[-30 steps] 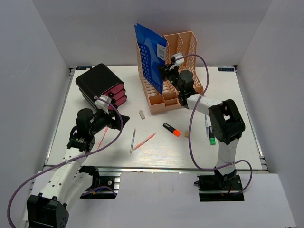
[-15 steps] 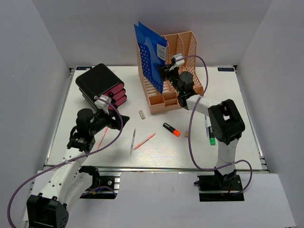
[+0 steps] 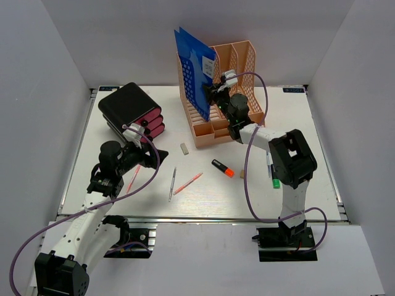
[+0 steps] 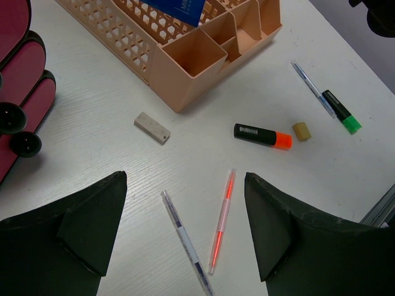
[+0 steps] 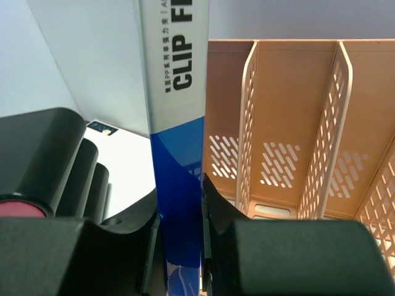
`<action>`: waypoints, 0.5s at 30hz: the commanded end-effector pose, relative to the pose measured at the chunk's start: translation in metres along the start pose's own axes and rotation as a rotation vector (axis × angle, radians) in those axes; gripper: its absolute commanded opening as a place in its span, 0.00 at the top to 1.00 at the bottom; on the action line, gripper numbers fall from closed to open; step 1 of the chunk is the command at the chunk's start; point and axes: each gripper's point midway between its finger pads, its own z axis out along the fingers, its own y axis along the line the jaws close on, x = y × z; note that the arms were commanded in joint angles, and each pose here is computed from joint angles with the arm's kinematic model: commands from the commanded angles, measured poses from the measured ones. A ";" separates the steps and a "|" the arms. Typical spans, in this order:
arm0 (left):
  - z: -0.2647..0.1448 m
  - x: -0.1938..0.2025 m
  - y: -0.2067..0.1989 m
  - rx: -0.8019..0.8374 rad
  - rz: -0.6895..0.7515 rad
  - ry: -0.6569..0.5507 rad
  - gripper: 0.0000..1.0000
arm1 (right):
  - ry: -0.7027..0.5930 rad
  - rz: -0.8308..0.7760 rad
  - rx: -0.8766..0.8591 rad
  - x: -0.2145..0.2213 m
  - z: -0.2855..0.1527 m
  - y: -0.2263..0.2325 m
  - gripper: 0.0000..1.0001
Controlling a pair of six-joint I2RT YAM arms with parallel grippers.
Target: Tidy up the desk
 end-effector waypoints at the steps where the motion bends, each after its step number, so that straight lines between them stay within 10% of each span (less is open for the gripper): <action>1: -0.001 0.001 -0.003 0.021 0.003 -0.007 0.14 | -0.366 -0.002 -0.004 -0.126 0.008 0.017 1.00; 15: 0.000 0.002 -0.002 0.022 0.005 -0.001 0.14 | -0.324 -0.036 0.002 -0.088 0.011 0.014 1.00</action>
